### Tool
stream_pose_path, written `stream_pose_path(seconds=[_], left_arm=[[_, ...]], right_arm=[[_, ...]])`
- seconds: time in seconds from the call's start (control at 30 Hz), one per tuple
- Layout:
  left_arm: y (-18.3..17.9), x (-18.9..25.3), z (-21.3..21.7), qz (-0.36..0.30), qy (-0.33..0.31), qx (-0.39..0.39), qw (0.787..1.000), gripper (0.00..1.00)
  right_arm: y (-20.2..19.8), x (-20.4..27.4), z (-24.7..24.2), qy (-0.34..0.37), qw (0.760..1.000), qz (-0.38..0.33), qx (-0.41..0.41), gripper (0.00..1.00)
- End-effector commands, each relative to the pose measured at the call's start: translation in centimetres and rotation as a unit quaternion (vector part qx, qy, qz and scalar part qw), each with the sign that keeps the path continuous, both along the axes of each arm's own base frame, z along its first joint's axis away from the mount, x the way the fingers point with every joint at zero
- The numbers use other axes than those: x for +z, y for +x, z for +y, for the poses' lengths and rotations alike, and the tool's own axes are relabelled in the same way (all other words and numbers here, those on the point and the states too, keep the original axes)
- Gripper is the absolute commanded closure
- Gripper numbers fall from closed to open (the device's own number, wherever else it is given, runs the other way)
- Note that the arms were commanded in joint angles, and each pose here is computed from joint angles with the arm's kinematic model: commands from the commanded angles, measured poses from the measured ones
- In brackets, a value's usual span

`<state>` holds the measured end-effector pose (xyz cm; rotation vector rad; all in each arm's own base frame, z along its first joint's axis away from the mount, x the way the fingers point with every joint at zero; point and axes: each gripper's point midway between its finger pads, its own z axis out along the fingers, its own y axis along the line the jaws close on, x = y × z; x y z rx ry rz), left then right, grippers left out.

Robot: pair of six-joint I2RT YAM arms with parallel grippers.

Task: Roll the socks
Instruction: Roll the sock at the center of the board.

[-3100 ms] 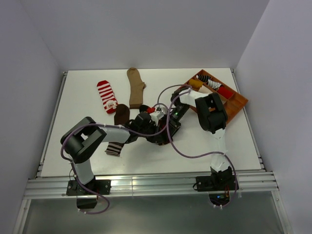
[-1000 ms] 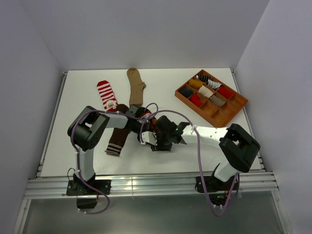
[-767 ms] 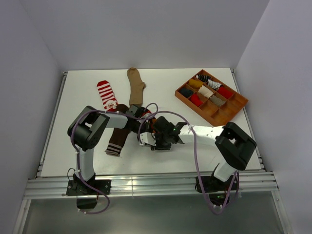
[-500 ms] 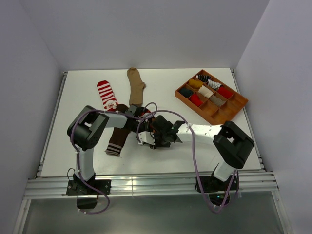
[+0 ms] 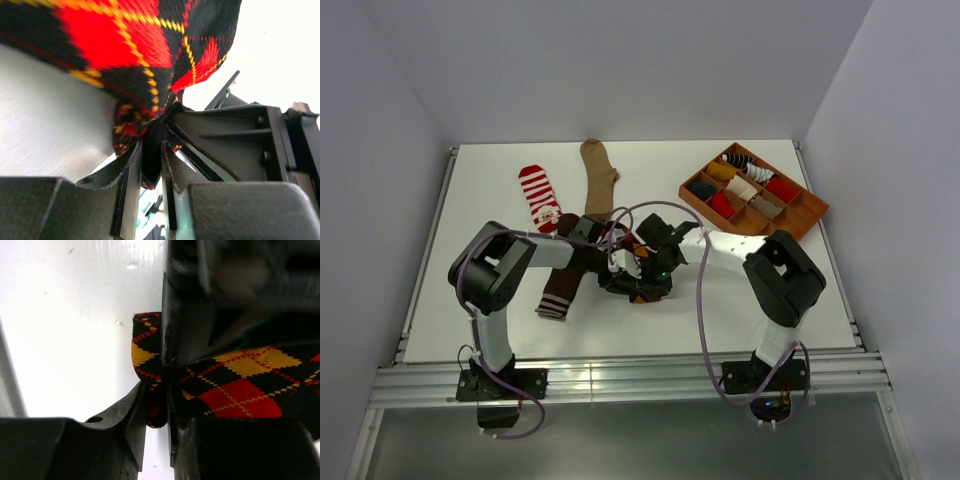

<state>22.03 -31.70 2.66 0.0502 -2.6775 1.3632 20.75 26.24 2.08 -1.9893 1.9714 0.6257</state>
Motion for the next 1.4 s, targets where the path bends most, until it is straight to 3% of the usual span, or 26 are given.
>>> stream_pose_path(seconds=[0.0,0.37,0.67,0.93,1.07,1.37], left_arm=[[2.3,1.5,-0.3,-0.042,-0.004,0.05,0.998,0.73],[3.8,1.9,0.4,-0.079,0.013,0.113,0.99,0.73],[6.3,4.4,1.5,-0.221,0.038,0.143,0.964,0.68],[5.8,7.5,-2.5,-0.339,-0.047,0.074,0.937,0.6],[5.7,7.4,-4.1,-0.352,-0.063,0.057,0.932,0.6],[4.9,4.0,-5.5,-0.319,-0.09,0.063,0.941,0.61]], right_arm=[[-2.5,0.5,-1.6,-0.003,0.993,0.116,-0.015,0.82],[-1.3,1.2,-3.1,0.009,0.957,0.28,-0.074,0.82],[0.7,0.5,-3.9,0.001,0.94,0.325,-0.108,0.81],[0.8,0.2,-3.8,-0.003,0.931,0.349,-0.109,0.81],[0.9,0.3,-3.8,-0.001,0.928,0.354,-0.112,0.81],[0.9,0.1,-4.0,-0.004,0.924,0.365,-0.116,0.81]])
